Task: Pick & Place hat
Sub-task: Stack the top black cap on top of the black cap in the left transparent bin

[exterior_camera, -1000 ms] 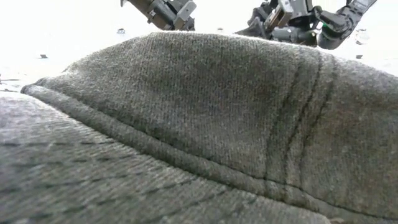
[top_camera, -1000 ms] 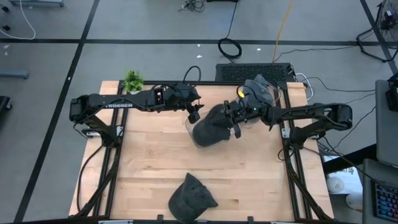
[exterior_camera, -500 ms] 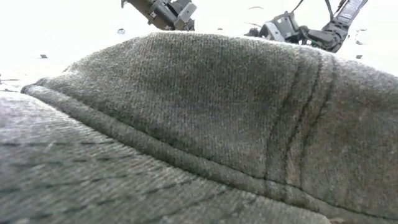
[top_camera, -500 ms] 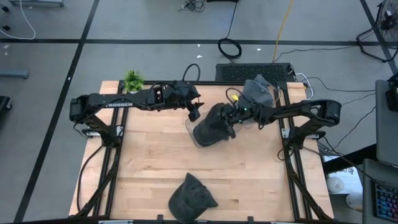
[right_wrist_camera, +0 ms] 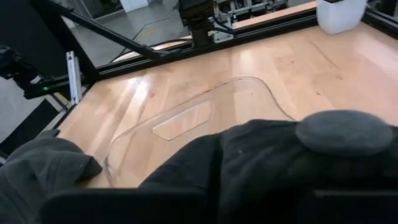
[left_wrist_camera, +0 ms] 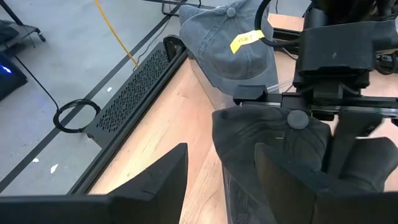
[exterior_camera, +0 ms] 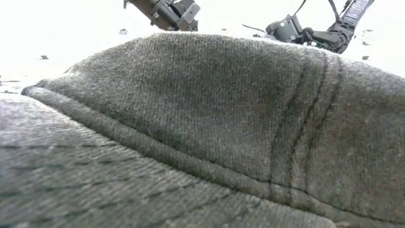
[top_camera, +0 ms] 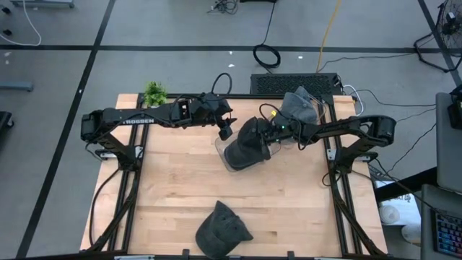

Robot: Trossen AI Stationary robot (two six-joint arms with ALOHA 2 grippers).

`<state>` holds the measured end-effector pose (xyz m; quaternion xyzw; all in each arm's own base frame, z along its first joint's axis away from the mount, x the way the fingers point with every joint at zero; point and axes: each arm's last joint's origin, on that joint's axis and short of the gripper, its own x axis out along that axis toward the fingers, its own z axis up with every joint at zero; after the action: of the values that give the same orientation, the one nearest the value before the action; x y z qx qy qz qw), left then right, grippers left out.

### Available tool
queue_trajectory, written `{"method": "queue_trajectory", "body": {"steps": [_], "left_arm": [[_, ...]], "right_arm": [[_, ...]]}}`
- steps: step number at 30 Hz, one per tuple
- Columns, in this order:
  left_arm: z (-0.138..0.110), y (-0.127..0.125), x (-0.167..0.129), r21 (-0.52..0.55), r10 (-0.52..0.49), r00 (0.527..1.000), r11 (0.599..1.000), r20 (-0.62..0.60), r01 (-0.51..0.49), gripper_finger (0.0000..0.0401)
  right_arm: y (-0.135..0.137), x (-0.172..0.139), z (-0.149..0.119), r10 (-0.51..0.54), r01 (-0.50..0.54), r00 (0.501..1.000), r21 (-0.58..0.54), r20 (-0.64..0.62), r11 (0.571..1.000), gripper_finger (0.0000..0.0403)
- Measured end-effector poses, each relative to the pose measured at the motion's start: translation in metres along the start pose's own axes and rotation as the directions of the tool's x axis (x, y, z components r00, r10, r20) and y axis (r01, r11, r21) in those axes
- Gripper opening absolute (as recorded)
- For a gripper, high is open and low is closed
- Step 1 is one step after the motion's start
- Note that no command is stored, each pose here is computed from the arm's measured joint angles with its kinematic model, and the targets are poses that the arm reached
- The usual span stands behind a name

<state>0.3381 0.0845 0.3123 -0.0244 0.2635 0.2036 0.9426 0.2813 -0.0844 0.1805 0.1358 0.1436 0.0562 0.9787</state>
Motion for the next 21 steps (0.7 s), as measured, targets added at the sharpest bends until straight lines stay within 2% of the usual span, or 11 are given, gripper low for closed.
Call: {"method": "queue_trajectory", "body": {"steps": [7, 11, 16, 21], "left_arm": [[0.000, 0.000, 0.000, 0.000, 0.000, 1.000, 1.000, 0.000, 0.000, 0.0198], [0.000, 0.000, 0.000, 0.000, 0.000, 1.000, 1.000, 0.000, 0.000, 0.0198], [0.000, 0.000, 0.000, -0.001, 0.000, 1.000, 1.000, 0.000, 0.000, 0.0198], [0.000, 0.000, 0.000, -0.004, 0.000, 1.000, 1.000, 0.000, 0.000, 0.0198]], "right_arm": [[0.000, -0.001, 0.001, -0.001, 0.001, 1.000, 0.012, 0.002, 1.000, 0.0170], [0.003, -0.008, 0.010, -0.002, 0.002, 0.999, 0.001, 0.035, 1.000, 0.0233], [0.014, -0.024, 0.029, 0.007, -0.004, 0.995, -0.033, 0.100, 0.999, 0.0281], [0.017, -0.043, 0.042, -0.012, 0.021, 0.990, -0.062, 0.140, 0.998, 0.0306]]}}
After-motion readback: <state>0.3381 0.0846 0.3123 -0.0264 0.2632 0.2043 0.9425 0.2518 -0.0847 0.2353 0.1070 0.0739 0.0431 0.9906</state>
